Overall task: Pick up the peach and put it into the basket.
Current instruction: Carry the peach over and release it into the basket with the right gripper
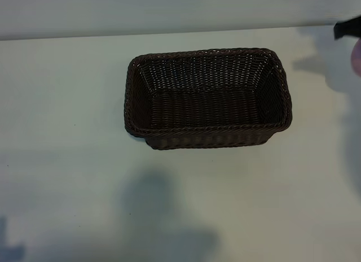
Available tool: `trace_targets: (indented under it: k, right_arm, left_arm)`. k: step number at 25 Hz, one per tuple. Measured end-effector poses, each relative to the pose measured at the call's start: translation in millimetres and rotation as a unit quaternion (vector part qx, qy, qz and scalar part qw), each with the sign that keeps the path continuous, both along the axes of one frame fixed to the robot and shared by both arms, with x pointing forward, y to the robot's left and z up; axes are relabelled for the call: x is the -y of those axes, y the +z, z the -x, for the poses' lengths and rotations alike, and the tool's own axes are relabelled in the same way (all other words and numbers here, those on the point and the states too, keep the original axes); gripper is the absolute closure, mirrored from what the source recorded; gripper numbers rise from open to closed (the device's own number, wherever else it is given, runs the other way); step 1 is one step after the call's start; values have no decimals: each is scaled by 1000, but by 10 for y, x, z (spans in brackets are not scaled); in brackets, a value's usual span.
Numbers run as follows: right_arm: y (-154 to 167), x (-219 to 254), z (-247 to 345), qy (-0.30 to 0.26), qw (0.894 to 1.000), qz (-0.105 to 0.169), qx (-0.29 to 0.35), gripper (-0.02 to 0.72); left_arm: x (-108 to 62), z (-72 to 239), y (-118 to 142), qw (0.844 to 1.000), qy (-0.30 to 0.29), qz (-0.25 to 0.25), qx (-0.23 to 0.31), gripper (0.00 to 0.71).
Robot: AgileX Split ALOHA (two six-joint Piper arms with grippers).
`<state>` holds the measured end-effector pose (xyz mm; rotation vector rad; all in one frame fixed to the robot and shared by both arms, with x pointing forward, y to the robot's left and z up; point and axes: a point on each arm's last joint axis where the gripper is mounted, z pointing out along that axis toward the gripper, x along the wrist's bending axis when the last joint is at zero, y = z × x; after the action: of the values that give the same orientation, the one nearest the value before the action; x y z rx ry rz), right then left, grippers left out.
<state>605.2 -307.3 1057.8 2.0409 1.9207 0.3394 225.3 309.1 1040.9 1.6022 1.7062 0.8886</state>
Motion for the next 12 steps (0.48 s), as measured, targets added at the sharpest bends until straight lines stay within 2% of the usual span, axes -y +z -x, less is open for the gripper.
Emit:
trace_targets:
  k: [5,9,12]
  right_arm:
    - [326,-52,21,12,1000,-26,-2,637]
    - [448,-127,22,26,999,-47,-1,637]
    - [508,-320,30,57,997,-53,1,637]
  left_arm:
    - [0,0,0,1000,0,0,0,115]
    - [0,0,0,1000,0,0,0,115]
    - [0,0,0,1000,0,0,0,116]
